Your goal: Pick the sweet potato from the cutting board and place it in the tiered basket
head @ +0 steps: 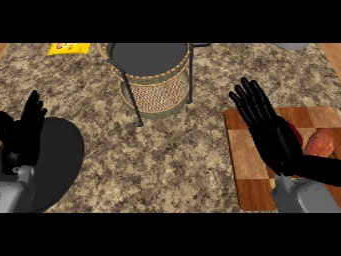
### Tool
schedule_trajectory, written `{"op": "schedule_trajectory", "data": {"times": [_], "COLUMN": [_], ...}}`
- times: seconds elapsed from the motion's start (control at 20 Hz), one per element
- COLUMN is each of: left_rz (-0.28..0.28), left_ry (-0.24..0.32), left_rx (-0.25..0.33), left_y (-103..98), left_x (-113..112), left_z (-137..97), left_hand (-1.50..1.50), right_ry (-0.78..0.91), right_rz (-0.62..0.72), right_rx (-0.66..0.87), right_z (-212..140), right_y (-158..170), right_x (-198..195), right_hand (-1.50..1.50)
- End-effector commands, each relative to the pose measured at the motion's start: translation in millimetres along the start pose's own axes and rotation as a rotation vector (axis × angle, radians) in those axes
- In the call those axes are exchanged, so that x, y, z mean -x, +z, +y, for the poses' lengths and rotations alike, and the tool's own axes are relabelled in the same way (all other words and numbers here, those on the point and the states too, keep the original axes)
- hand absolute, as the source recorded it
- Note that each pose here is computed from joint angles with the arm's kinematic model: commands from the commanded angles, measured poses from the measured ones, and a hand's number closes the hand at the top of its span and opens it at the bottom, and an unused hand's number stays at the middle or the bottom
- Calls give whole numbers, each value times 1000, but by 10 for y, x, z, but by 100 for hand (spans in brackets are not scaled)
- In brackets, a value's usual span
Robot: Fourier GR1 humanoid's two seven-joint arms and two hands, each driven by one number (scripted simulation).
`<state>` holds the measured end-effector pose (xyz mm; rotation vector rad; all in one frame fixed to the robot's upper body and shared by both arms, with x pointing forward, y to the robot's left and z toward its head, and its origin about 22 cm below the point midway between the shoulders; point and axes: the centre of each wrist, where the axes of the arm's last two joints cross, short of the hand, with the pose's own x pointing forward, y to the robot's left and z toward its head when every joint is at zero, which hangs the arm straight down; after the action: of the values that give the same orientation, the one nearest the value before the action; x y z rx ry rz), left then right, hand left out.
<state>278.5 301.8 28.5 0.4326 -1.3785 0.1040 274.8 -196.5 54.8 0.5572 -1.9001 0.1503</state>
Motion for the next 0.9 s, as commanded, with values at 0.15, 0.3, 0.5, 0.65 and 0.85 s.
{"op": "schedule_trajectory", "data": {"times": [0.15,0.3,0.5,0.65,0.85], "left_rz": [-189,-158,-262,-267,-283], "left_ry": [11,31,51,64,42], "left_rx": [90,82,200,220,257], "left_y": [148,111,341,297,448], "left_x": [-128,-150,-131,-268,-185], "left_z": [-281,-259,-639,-680,-796], "left_hand": [0,0,0,0,0], "right_ry": [62,-178,-277,-212,-83], "right_rz": [-179,-470,-141,-186,-167], "right_rx": [420,716,699,553,516], "right_z": [-1153,-1023,-1700,-2126,-2355], "right_y": [546,514,1403,1819,2494], "right_x": [-576,-403,-416,-914,-1248], "right_hand": [150,150,-150,-150,-150]}}
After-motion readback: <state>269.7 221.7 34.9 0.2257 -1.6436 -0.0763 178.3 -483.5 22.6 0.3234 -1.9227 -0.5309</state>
